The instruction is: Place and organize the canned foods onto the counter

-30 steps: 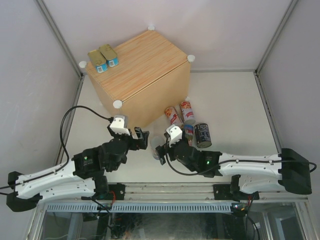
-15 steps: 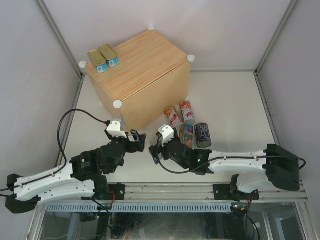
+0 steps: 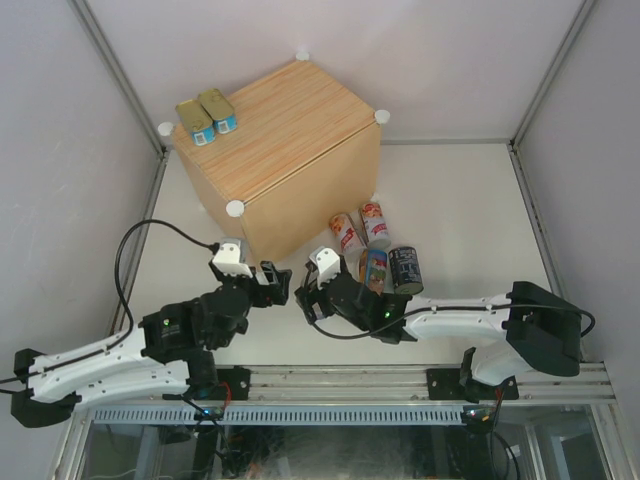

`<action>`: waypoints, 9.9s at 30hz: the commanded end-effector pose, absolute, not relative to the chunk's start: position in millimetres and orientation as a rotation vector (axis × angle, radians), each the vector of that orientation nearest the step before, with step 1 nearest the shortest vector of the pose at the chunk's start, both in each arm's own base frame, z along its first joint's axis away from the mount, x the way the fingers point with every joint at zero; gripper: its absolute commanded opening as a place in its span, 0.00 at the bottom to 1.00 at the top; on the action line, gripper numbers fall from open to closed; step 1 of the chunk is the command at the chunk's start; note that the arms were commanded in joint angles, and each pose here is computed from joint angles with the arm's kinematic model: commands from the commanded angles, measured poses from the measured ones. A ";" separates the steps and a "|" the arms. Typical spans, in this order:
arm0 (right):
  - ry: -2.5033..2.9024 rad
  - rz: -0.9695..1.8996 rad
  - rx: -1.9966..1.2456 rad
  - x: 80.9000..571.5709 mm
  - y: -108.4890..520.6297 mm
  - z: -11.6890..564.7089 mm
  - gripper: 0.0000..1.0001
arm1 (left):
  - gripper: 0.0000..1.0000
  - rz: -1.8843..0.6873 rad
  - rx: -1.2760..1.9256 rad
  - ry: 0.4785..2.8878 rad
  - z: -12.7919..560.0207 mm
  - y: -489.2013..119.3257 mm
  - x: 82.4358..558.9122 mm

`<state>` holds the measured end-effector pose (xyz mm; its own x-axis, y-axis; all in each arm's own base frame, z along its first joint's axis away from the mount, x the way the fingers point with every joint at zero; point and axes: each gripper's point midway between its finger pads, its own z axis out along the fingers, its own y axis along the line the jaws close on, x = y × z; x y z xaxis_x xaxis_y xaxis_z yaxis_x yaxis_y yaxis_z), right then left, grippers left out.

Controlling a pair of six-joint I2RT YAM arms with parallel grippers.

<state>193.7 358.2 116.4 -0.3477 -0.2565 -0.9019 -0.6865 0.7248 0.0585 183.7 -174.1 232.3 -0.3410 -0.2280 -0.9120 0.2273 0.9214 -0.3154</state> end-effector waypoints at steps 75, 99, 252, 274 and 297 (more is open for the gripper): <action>1.198 0.437 -0.416 419.7 313.8 568.1 0.00 | 0.86 -0.549 0.024 1.786 207.0 -199.0 188.6; 1.224 0.495 -0.362 541.9 307.2 518.8 0.00 | 0.86 -0.501 0.052 1.691 188.4 -227.1 207.8; 1.326 0.667 -0.289 595.5 312.2 409.5 0.68 | 0.87 -0.394 0.077 1.645 242.6 -234.5 214.9; 1.632 0.550 -0.150 345.4 197.8 320.2 0.78 | 0.87 -0.410 0.098 1.656 279.6 -249.2 193.0; 1.694 0.524 0.044 302.6 146.9 291.1 0.90 | 0.89 -0.395 0.267 1.861 240.9 -306.6 189.7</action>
<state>309.5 168.3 293.3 -0.2191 0.2715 -0.9372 -0.3394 0.8793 0.3341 189.8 -285.9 243.4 -0.2517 0.0190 -0.9676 0.3369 0.9390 -0.0692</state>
